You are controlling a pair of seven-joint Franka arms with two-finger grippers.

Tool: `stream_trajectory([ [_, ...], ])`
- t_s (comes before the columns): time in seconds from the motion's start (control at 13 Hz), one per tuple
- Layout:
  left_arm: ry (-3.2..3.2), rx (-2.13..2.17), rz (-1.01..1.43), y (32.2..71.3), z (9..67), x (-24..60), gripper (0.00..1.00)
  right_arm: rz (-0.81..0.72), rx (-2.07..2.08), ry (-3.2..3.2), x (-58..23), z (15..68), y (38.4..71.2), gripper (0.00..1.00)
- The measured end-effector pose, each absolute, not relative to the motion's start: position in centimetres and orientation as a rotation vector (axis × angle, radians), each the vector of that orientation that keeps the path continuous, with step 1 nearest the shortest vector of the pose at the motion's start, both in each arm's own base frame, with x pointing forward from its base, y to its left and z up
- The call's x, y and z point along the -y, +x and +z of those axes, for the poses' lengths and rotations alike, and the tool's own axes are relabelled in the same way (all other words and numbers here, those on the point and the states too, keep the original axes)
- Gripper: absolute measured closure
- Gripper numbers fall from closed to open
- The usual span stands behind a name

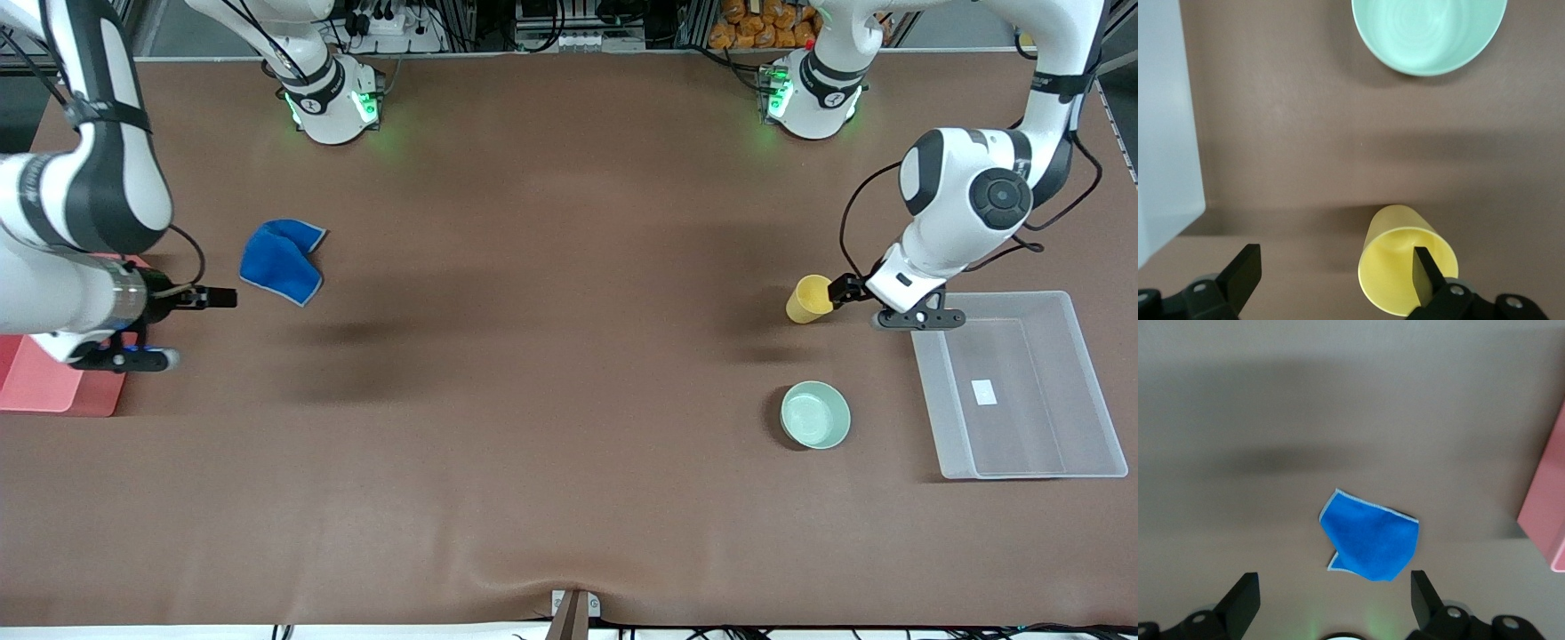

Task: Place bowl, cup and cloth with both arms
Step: 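Grasp the blue cloth with the right gripper while the left gripper lowers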

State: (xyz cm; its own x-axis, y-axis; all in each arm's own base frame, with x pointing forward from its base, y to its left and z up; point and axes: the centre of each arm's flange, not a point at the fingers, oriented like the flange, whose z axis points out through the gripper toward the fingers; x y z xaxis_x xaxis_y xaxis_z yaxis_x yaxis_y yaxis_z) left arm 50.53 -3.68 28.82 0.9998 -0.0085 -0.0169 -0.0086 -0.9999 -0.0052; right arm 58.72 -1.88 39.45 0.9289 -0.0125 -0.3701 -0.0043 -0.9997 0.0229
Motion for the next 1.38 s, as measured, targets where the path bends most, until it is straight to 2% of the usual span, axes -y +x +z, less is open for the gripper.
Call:
stream_trajectory([
  [0.38,-3.137,-0.026,0.052,50.0,27.6,4.0,0.00,-0.523,-0.052,3.090,3.4,30.9,51.9,0.00],
  [0.54,-3.137,-0.028,0.048,50.1,27.6,4.1,0.00,-0.468,-0.078,3.101,3.7,28.2,48.8,0.00],
  [0.85,-3.142,-0.027,-0.005,50.8,27.7,4.2,0.00,-0.454,-0.106,3.118,5.1,24.3,43.9,0.00],
  [1.08,-3.152,-0.023,-0.067,52.9,26.7,4.3,0.00,-0.440,-0.117,3.119,4.9,23.4,41.7,0.00],
  [1.38,-3.167,0.004,-0.192,58.6,25.7,3.9,0.00,-0.285,-0.154,3.132,5.3,21.7,40.2,0.01],
])
